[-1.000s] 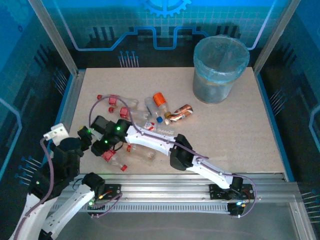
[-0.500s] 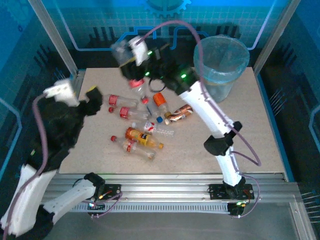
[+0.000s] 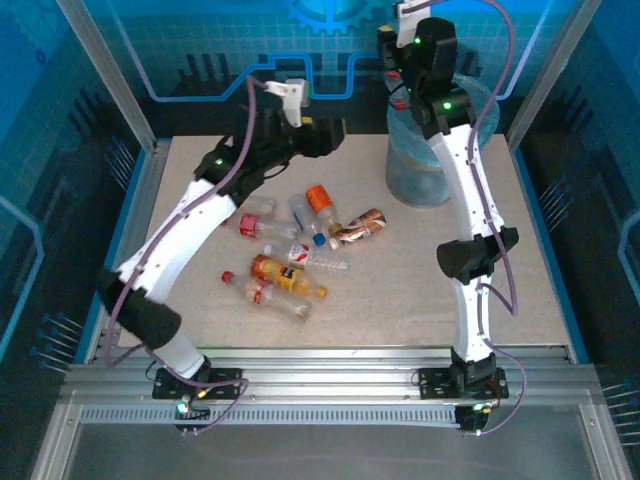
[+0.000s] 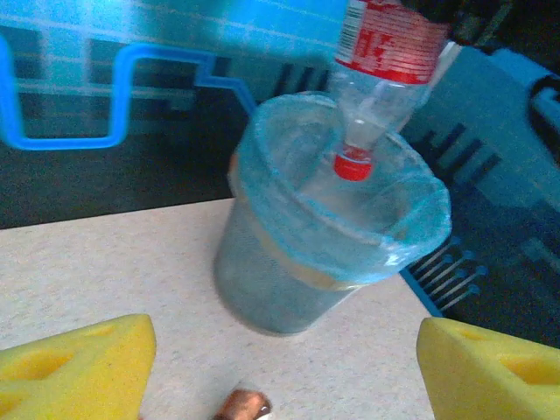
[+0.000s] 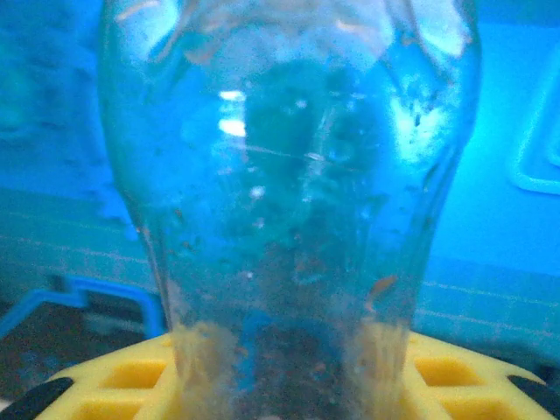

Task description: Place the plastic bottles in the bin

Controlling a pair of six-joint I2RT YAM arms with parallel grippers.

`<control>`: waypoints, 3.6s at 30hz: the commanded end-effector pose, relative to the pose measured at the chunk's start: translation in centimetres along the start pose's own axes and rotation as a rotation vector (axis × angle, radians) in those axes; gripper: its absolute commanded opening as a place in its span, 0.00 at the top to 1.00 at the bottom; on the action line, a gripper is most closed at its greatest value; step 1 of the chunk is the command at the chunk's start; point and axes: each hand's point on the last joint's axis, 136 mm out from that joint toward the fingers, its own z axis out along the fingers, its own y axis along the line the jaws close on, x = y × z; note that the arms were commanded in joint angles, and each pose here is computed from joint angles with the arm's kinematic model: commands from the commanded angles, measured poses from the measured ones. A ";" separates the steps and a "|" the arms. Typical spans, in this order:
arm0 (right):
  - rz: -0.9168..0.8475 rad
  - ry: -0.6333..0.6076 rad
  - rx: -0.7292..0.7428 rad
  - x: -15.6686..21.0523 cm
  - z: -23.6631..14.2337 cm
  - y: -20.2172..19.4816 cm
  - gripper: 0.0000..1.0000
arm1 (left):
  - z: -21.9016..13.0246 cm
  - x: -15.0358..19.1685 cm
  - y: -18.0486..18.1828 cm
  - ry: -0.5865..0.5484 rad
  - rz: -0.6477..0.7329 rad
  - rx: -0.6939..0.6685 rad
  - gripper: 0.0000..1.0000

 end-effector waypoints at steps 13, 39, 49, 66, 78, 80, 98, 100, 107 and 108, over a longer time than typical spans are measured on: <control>-0.058 0.188 0.157 11.4 6.4 -4.1 0.45 | 8.1 2.9 -4.0 0.140 -0.037 0.203 0.20; 0.081 0.231 0.074 11.1 4.7 -4.8 0.30 | 8.0 3.9 -3.0 0.146 -0.054 0.151 0.20; 0.202 0.270 0.111 15.6 7.9 -6.8 0.29 | 9.0 5.5 -2.2 0.185 -0.042 0.128 0.20; 0.311 0.336 -0.091 10.5 1.8 -2.7 0.30 | 6.0 4.1 -2.3 0.150 -0.069 0.102 0.20; 0.115 0.330 -0.372 4.4 -8.4 9.0 0.29 | -3.6 6.5 0.8 0.129 -0.062 -0.047 0.19; 0.055 0.362 -0.459 5.4 -10.5 12.6 0.29 | -5.5 8.2 1.9 0.149 -0.073 -0.082 0.19; -0.115 0.887 -0.889 26.5 -26.3 33.4 0.29 | -25.3 22.0 15.8 0.091 -0.222 -0.644 0.16; -0.136 0.949 -0.908 28.2 -27.9 35.1 0.29 | -26.9 22.4 16.9 0.058 -0.224 -0.702 0.16; -0.244 1.133 -0.877 34.8 -31.7 39.5 0.27 | -30.8 22.5 19.4 -0.044 -0.221 -0.851 0.16; -0.263 1.147 -0.865 35.4 -31.9 39.8 0.27 | -31.0 22.3 19.4 -0.059 -0.222 -0.854 0.16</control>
